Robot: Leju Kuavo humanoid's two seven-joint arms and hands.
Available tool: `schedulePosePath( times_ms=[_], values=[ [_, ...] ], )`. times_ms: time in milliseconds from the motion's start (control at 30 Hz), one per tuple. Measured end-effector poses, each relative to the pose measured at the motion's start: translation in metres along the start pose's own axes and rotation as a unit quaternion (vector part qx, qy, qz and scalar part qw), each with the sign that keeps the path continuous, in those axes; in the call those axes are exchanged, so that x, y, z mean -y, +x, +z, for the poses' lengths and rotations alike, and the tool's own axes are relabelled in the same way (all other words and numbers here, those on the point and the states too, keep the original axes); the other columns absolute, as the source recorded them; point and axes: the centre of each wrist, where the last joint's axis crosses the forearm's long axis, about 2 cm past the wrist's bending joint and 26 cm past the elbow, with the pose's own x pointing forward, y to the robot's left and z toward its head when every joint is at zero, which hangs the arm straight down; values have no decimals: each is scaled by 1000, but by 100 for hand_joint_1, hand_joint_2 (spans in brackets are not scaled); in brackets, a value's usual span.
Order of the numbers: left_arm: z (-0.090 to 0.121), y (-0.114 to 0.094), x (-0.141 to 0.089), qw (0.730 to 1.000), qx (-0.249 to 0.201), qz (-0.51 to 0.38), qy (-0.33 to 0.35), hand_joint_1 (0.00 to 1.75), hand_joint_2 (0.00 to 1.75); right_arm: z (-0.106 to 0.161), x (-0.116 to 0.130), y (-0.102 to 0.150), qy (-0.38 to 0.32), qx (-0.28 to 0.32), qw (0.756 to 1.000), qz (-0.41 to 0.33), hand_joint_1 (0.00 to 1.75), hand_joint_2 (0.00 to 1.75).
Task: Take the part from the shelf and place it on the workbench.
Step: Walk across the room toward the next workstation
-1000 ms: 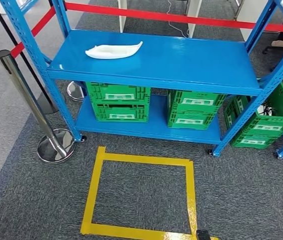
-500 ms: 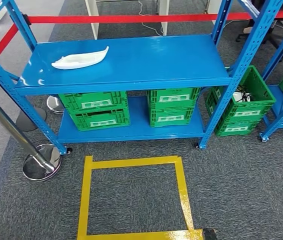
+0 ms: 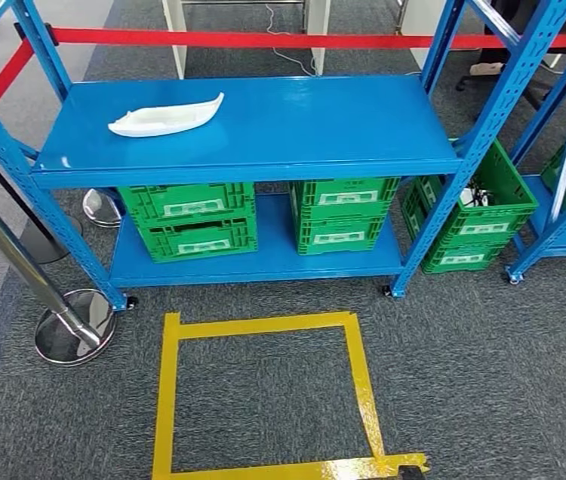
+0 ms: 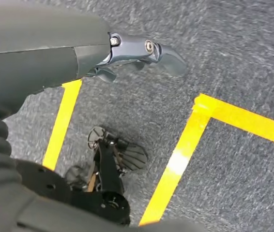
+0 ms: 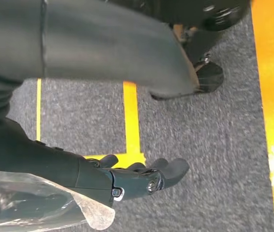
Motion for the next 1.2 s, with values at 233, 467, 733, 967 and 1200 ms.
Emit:
schedulePosePath(
  times_ms=[233, 467, 733, 967, 1200],
  values=[
    [-12, 17, -13, 1000, 12, -15, -7, 0, 0, 3, 4, -20, 8, -23, 1000, -10, 0, 0],
    [-18, 20, -28, 999, 7, -35, -16, 0, 0, 3, 11, -25, 14, -30, 999, -13, 0, 175],
    [-10, -4, -47, 997, -35, -63, -32, 0, 0, -6, 24, 3, 7, 7, 1000, -19, 0, 175],
    [-11, -7, -55, 994, -53, -86, -51, 0, 0, -7, 31, 6, 16, 13, 1000, -19, 0, 175],
    [-24, 24, -52, 992, -22, -101, -71, 0, 0, 2, 32, -35, 35, -36, 999, -14, 0, 175]
  ],
)
